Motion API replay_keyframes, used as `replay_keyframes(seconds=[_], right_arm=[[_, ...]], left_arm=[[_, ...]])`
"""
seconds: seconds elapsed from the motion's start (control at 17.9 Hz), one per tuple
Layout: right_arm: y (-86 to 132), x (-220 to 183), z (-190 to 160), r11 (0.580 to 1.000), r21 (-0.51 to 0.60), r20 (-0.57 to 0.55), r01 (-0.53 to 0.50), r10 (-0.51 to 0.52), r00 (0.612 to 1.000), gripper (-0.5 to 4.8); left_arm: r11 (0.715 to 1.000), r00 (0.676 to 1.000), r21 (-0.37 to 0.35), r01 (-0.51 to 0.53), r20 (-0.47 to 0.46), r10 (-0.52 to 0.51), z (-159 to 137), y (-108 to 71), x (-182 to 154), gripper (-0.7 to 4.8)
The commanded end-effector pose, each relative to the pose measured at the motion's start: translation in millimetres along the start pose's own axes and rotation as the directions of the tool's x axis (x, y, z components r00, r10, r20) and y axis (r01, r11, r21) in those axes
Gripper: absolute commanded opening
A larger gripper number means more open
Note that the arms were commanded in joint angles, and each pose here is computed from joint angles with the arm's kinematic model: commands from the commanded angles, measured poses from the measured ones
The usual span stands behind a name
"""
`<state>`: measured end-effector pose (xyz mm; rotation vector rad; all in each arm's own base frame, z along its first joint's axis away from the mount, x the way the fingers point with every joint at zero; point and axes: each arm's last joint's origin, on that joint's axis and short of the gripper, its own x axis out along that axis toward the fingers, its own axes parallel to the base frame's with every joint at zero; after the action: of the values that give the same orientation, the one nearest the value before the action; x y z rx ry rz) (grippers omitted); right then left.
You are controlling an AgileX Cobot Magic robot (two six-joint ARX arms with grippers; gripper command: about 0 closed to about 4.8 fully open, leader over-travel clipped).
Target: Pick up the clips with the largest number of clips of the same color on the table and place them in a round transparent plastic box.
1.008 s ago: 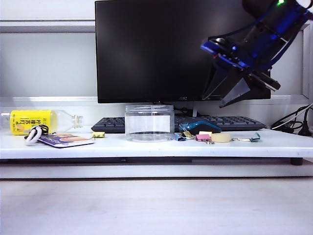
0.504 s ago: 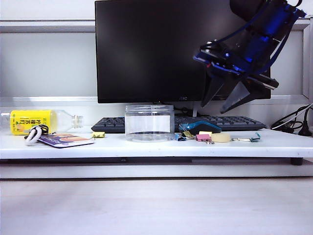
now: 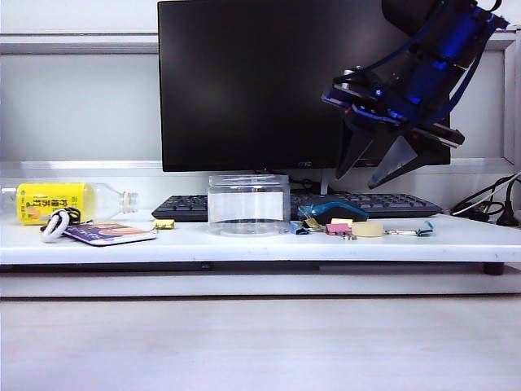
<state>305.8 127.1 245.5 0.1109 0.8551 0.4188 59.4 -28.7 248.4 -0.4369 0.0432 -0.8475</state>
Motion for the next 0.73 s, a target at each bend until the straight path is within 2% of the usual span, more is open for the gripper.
replay_keyframes(seconds=[0.06,0.34,0.5,0.62,0.67,0.73], right_arm=[[1.3,-1.2,3.3,1.0,-0.014,0.021,-0.005,0.006,1.0,2.45],[1.3,-1.2,3.1,1.0,-0.019,0.02,-0.005,0.006,1.0,2.45],[1.2,-1.1,2.8,1.0,-0.029,0.017,-0.004,0.005,1.0,2.45],[1.0,-1.0,2.1,0.999,-0.035,0.009,-0.003,0.003,1.0,2.45],[1.0,-1.0,1.7,0.999,-0.036,0.006,-0.002,0.002,1.0,2.46],[0.8,-1.0,1.1,0.999,-0.036,0.0,-0.001,0.001,1.0,2.72]], left_arm=[[0.998,0.996,0.017,-0.06,-0.066,0.061,6.6,0.7,4.2,3.15],[0.986,0.952,-0.018,-0.166,-0.265,0.155,11.1,18.4,27.2,3.14],[0.974,0.92,0.071,-0.215,-0.319,0.226,25.7,26.3,46.1,3.14],[0.954,0.88,0.156,-0.256,-0.371,0.297,33.1,29.6,62.2,3.14],[0.94,0.848,0.205,-0.271,-0.411,0.335,34.6,30.1,71.5,3.14],[0.928,0.807,0.256,-0.27,-0.466,0.363,34.4,29.5,84.8,3.14]])
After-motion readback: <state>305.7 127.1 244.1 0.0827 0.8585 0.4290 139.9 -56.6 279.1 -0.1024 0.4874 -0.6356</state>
